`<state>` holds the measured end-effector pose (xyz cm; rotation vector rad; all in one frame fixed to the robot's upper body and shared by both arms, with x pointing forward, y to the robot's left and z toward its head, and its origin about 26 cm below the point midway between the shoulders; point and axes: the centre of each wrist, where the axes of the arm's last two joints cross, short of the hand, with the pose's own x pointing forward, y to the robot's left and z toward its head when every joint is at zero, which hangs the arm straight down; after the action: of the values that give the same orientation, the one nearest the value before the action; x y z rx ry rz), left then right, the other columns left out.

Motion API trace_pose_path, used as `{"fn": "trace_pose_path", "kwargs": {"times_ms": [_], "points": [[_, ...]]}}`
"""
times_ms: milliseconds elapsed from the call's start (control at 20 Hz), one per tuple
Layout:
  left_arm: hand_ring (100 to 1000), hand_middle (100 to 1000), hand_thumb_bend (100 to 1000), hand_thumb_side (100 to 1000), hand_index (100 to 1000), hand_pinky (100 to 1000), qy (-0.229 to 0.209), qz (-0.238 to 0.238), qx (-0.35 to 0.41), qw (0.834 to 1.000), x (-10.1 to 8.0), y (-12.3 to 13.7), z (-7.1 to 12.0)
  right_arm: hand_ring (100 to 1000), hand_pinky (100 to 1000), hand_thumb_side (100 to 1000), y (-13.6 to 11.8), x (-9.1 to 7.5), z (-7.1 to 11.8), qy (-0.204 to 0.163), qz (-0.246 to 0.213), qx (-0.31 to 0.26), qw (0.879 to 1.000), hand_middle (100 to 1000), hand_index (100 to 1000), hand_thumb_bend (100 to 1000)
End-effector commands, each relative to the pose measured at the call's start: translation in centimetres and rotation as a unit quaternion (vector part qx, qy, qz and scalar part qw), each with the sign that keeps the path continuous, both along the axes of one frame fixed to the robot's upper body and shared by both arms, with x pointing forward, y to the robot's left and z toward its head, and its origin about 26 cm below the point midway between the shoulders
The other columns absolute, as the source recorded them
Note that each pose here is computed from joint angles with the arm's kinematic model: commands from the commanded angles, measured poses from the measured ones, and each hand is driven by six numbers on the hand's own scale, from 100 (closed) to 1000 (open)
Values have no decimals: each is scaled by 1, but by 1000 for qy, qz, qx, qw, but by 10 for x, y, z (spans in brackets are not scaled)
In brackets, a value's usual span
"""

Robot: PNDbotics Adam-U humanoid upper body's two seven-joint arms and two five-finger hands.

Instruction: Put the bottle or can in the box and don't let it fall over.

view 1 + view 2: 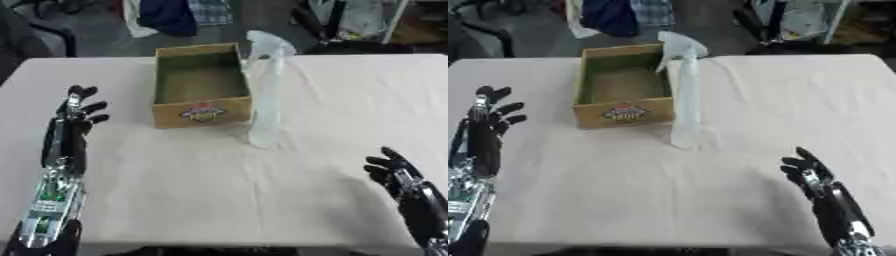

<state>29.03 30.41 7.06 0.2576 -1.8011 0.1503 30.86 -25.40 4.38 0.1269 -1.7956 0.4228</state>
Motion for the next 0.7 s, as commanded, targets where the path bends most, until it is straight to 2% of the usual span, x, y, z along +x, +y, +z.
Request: {"fn": "trace_pose_path", "kwargs": {"times_ms": [50,150,300,400,550,700], "points": [[744,837,100,884,779,714,-23,3,11,1000,0,4,14,859,923,680,-4,19,51,-75,25,-48,996,810,981,100],[744,837,100,883,779,714,-26,4,12,1000,-1,5,15,860,921,633,1,31,86,-122,45,-76,989,812,982,100],[744,837,100,879,780,714,-31,1,14,999,-2,5,18,860,917,579,13,45,141,-192,78,-117,971,814,982,100],[744,837,100,878,780,715,-32,-1,15,999,-2,4,18,862,915,552,20,52,168,-223,94,-141,960,816,982,100],[744,837,100,877,780,716,-32,-7,15,999,-2,3,18,865,914,503,30,67,196,-240,110,-179,948,821,983,100],[744,838,100,875,780,716,-32,-10,18,999,-2,2,18,876,916,476,40,84,215,-243,124,-216,937,832,988,100]]}}
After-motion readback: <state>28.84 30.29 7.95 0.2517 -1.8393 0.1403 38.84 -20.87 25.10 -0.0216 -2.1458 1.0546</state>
